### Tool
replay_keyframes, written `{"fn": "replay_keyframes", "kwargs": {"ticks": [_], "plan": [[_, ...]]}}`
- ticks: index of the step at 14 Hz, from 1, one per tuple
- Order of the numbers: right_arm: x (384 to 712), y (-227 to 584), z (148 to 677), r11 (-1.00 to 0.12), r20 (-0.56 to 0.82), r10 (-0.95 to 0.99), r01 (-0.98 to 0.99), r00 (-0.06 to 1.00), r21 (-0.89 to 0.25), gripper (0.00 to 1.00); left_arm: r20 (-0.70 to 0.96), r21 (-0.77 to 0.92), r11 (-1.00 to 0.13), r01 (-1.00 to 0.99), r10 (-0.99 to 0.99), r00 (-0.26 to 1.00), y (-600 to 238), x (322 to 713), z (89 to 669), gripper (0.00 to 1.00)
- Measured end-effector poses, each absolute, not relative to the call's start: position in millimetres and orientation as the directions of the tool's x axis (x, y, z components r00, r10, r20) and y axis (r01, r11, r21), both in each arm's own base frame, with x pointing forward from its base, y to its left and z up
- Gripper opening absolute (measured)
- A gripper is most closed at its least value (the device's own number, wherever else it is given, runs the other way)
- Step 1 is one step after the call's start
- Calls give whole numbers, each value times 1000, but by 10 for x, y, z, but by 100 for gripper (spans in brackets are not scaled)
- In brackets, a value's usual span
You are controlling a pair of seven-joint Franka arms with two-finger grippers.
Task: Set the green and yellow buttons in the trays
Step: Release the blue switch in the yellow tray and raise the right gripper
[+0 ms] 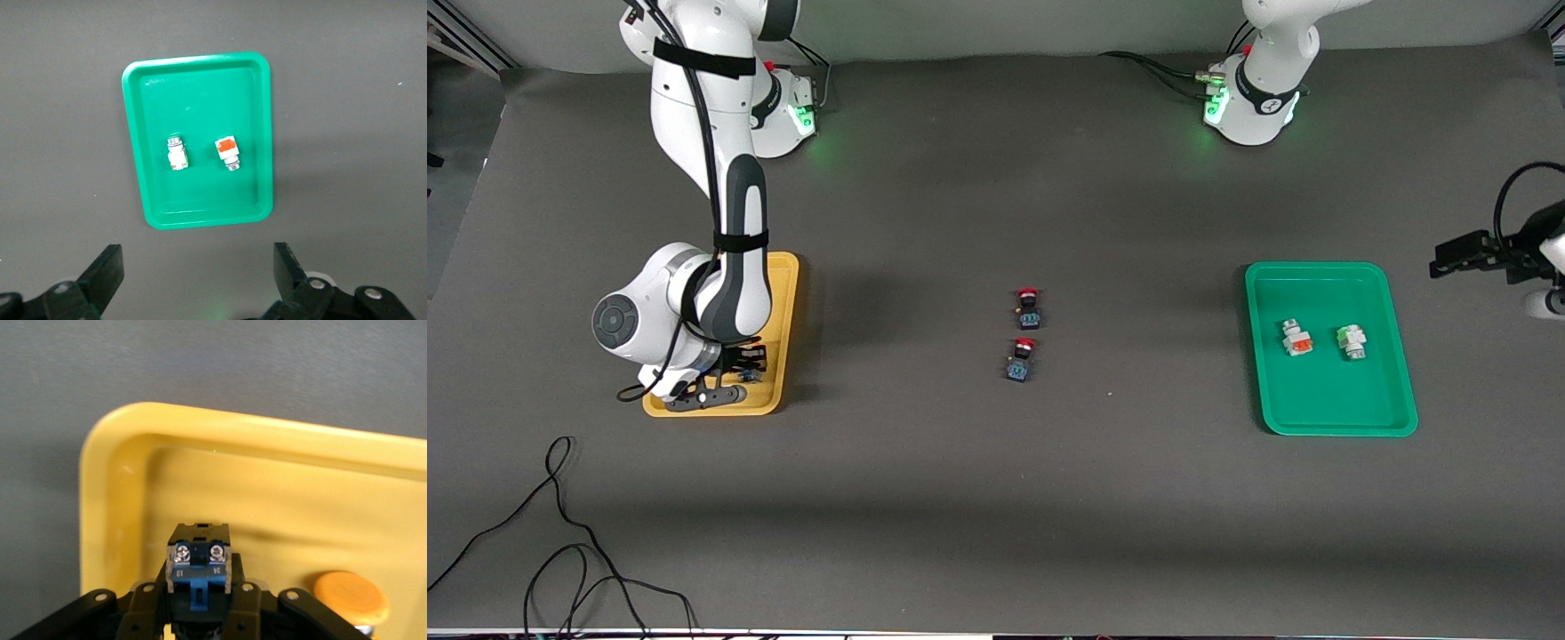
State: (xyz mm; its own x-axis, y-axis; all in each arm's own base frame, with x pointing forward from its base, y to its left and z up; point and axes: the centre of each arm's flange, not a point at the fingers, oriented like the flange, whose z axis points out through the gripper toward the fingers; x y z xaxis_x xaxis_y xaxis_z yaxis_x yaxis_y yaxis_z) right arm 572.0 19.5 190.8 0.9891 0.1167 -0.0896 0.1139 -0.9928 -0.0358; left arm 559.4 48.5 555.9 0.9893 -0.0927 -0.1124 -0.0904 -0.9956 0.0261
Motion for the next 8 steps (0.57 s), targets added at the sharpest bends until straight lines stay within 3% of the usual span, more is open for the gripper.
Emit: {"fn": "replay_keyframes", "kwargs": {"ticks": [3,6,8], "plan": [[5723,35,1907,-995,-90,93,90,992,-37,33,-105,16,-995,-99,-100,989,19,5539,5703,100],[5734,27,1923,-995,-89,92,88,992,-41,59,-99,8,-994,-111,-111,989,-302,5503,5837,100],[5792,-44,2133,-995,-86,80,75,993,-62,81,-98,8,-994,-113,-114,989,-342,5495,5879,100]]}}
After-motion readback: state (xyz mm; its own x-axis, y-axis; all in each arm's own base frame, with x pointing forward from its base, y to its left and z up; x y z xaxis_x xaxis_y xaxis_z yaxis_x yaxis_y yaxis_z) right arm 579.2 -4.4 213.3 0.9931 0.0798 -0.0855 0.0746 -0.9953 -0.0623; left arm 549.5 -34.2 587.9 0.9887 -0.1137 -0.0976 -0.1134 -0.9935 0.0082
